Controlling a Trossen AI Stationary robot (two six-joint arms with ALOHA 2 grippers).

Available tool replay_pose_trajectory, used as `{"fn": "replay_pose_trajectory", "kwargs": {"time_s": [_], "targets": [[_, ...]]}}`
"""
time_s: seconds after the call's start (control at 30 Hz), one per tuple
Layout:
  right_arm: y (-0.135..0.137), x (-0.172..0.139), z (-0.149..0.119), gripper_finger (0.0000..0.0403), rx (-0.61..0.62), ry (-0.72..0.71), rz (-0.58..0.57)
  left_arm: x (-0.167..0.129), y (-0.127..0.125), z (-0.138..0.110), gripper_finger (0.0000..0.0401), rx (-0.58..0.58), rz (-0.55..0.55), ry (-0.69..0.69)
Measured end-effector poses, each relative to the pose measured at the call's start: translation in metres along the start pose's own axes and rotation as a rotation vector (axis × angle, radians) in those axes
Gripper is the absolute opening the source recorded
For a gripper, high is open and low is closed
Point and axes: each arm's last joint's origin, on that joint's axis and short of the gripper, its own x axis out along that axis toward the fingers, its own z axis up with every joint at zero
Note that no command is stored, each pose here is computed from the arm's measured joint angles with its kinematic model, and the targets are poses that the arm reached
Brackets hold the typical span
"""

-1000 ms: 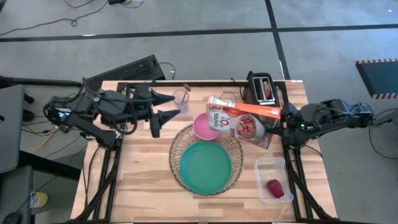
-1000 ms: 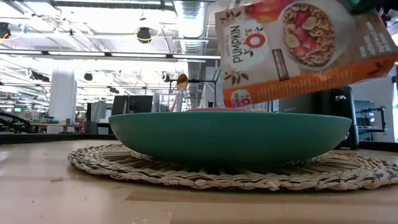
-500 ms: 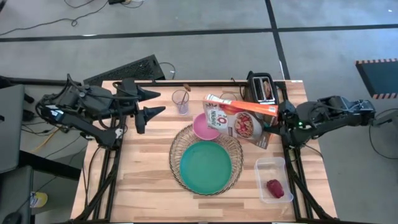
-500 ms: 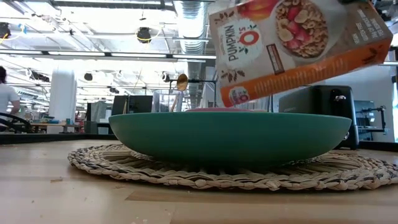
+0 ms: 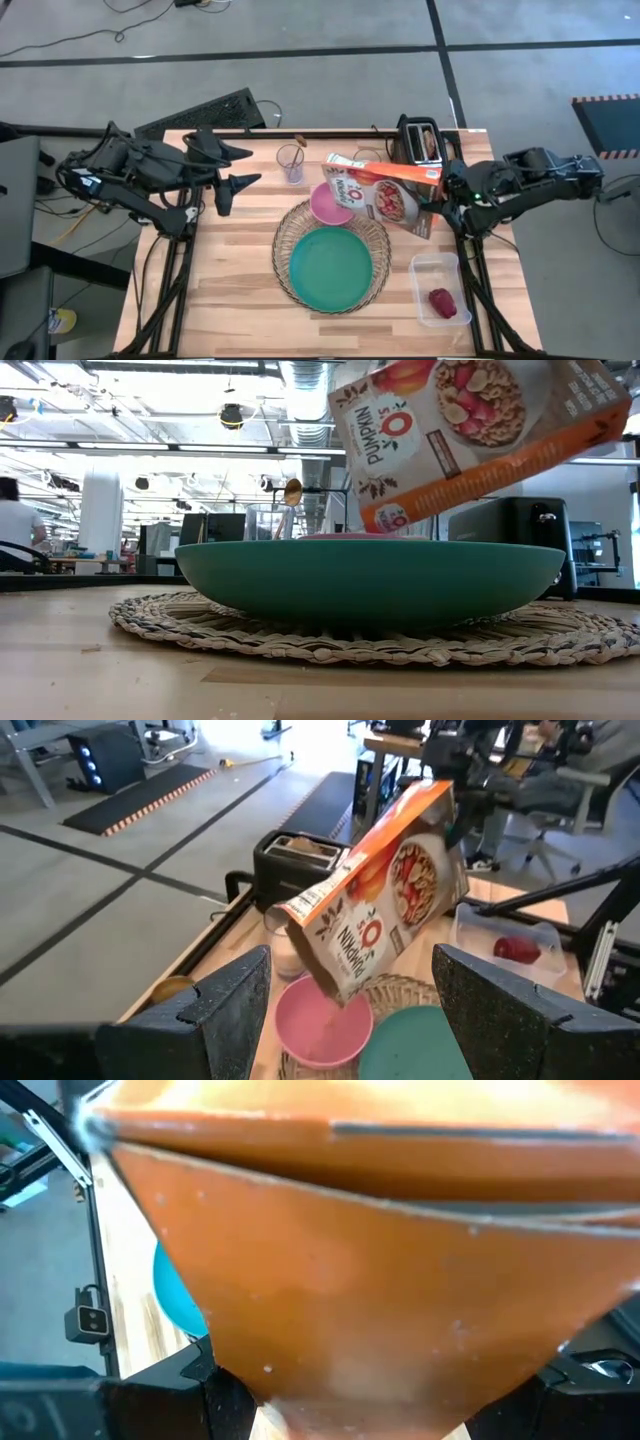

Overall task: Arrange a breakfast setting
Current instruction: Pour the cereal from the orange cereal box into the pink bowl

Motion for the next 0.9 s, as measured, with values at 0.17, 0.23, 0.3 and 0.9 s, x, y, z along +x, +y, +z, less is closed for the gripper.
{"fn": "replay_pose_trajectory", "kwargs": {"time_s": [0.17,0.23,0.3,0.9], "targets": [[0.006,-0.003,0.009,0.029,-0.006,0.019,-0.015,0.0,0.003,-0.008,0.0261,0.04,0.054,0.057],[0.009,-0.001,0.012,0.029,-0.011,0.038,-0.029,0.005,0.003,-0.015,0.0261,0.051,0.075,0.079],[0.011,0.0,0.014,0.029,-0.014,0.051,-0.035,0.01,0.002,-0.023,0.0261,0.061,0.079,0.1],[0.008,0.006,0.024,0.029,0.044,0.059,-0.045,0.036,-0.001,-0.071,0.0261,0.031,0.031,0.162]]}}
